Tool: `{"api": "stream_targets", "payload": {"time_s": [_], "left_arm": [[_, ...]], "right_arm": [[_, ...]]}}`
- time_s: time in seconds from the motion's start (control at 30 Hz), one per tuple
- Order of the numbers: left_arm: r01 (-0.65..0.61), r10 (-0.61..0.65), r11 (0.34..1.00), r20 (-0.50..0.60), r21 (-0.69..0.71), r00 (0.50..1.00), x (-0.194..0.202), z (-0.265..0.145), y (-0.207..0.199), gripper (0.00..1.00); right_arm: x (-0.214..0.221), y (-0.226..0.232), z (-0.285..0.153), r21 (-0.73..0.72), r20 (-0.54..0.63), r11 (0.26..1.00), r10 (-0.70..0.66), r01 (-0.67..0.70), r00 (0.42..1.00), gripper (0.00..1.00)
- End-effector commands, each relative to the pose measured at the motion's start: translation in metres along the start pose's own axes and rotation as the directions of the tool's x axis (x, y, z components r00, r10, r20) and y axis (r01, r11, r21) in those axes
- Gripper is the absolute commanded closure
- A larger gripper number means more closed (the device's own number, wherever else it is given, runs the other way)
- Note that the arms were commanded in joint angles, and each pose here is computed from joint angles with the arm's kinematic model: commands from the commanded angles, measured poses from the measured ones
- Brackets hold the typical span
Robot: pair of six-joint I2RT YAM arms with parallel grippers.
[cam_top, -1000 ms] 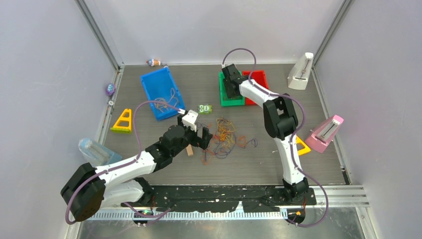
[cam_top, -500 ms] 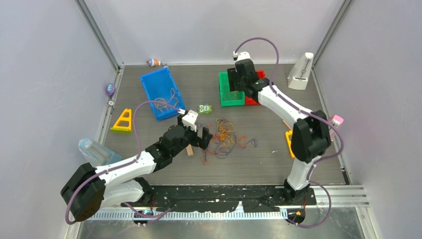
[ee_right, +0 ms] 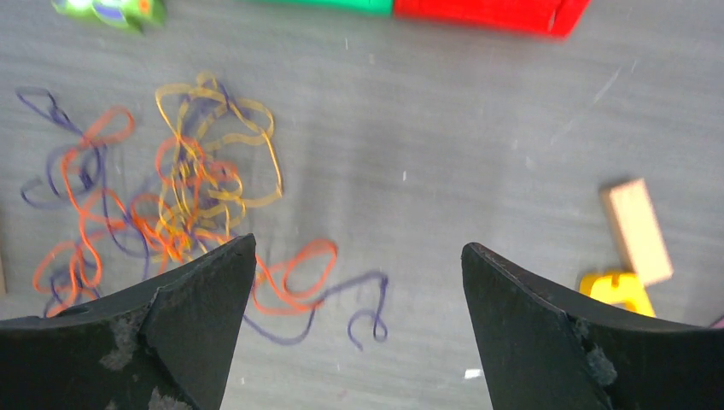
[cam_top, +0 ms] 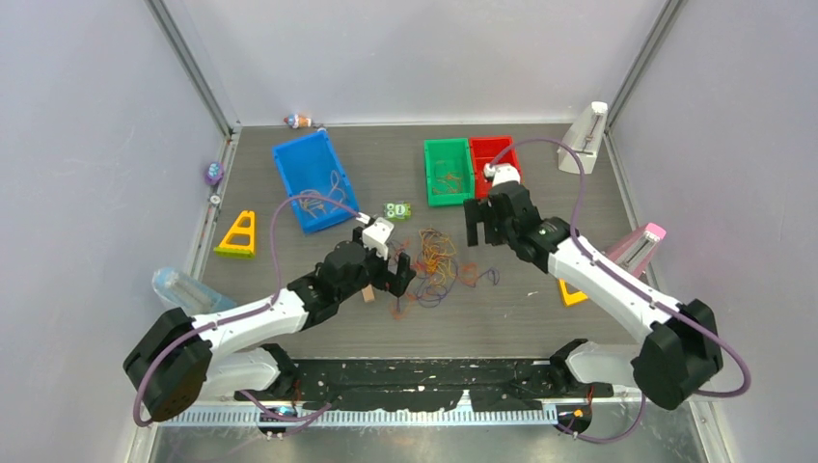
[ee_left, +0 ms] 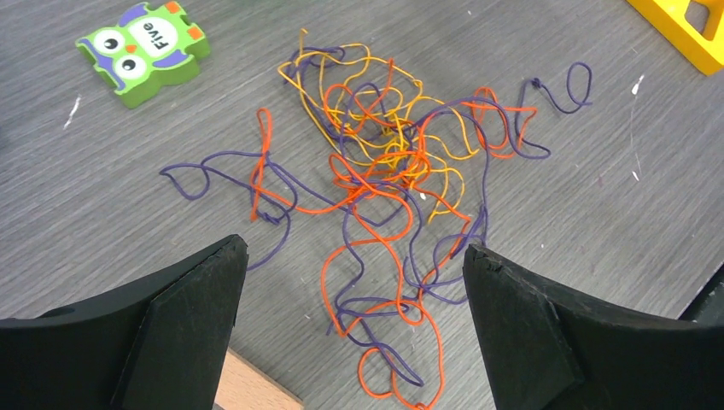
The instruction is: Untangle the cables
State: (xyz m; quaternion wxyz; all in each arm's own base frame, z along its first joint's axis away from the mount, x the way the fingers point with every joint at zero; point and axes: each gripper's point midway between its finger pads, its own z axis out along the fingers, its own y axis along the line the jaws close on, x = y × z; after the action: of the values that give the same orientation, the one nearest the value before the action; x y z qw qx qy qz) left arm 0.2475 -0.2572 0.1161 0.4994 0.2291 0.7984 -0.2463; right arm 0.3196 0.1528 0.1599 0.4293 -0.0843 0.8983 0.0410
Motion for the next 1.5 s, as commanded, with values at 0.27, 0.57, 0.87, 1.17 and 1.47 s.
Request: {"api": "stream_targets", "payload": {"time_s": [0.27,0.57,0.87,1.17,1.47], "left_arm": [[-0.015,0.026,0.997,-0.149,0.075,0.989,0.016,0.0,-0.023,0.05],[-0.031,0.061,0.985,-0.177,0.167,0.982,0.03,0.009,-0.042,0.06],[-0.048,0.076,0.992,-0.254,0.115,0.964,0.038,0.024,-0.037,0.06],[-0.088,0.082,0.996,-0.382,0.002,0.92,0.054,0.034,-0.018,0.13],[-0.083,0.069,0.996,-0.365,-0.022,0.928,0.05,0.033,-0.014,0.22]], "right_arm": [[0.099,-0.022,-0.033,0.064,-0.191,0.986,0.166,-0.157,0.967,0.05],[0.124,-0.025,-0.04,0.066,-0.199,0.974,0.224,-0.215,0.954,0.02],[0.1,0.001,-0.009,-0.014,-0.199,0.974,0.22,-0.227,0.955,0.04],[0.092,0.028,0.024,-0.114,-0.276,0.981,0.118,-0.155,0.954,0.19],[0.086,0.036,0.024,-0.205,-0.273,0.975,-0.137,0.081,0.952,0.4]]}}
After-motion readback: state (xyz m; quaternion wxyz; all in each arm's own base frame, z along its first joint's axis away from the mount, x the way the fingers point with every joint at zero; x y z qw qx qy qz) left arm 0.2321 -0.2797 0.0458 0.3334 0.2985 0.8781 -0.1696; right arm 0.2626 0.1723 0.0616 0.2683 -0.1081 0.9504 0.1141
